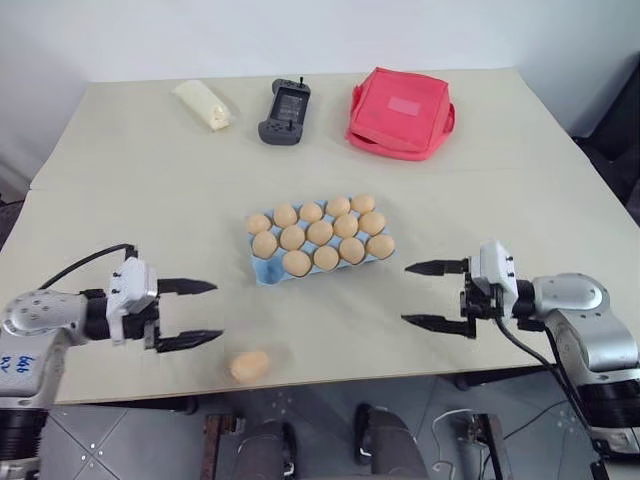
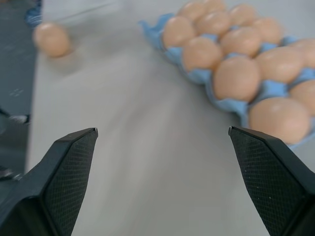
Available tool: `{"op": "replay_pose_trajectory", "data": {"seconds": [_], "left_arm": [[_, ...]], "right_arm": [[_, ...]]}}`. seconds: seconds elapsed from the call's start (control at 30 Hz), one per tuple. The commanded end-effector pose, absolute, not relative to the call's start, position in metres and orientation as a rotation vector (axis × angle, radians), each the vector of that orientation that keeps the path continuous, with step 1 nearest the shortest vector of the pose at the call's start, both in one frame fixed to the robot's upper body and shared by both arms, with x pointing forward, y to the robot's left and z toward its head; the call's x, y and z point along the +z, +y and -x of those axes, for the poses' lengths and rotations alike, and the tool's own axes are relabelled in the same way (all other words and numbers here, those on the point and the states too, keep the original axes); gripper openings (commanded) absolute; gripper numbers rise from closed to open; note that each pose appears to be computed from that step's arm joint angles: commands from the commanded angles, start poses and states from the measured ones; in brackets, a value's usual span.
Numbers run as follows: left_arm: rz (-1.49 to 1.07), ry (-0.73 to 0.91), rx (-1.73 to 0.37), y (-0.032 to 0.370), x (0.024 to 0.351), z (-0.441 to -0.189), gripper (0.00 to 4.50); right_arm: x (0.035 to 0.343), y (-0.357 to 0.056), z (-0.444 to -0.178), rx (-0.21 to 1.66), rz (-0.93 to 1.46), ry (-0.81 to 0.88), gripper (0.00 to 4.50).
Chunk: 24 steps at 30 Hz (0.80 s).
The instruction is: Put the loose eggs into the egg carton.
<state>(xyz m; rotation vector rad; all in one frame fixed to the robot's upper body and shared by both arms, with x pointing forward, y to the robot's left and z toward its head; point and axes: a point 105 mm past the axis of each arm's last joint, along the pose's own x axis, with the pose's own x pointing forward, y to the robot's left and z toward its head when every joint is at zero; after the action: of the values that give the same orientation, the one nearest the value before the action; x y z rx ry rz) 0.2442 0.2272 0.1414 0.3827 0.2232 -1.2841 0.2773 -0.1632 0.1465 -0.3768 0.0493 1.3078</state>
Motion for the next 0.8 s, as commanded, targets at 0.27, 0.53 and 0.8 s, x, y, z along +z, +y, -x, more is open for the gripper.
{"op": "replay_pose_trajectory", "data": {"seconds": [0.27,0.53,0.8], "left_arm": [[-0.355,0.333,-1.562,0.21,0.125,-0.2,4.15],[-0.425,0.186,-1.442,0.169,0.09,-0.222,4.15],[-0.459,0.071,-1.295,0.154,0.082,-0.242,3.27]], "right_arm": [[0.152,-0.149,-0.262,1.409,0.415,-0.013,4.47],[0.155,-0.143,-0.264,1.391,0.39,-0.025,4.47],[0.157,-0.137,-0.264,1.382,0.363,-0.038,4.5]]}}
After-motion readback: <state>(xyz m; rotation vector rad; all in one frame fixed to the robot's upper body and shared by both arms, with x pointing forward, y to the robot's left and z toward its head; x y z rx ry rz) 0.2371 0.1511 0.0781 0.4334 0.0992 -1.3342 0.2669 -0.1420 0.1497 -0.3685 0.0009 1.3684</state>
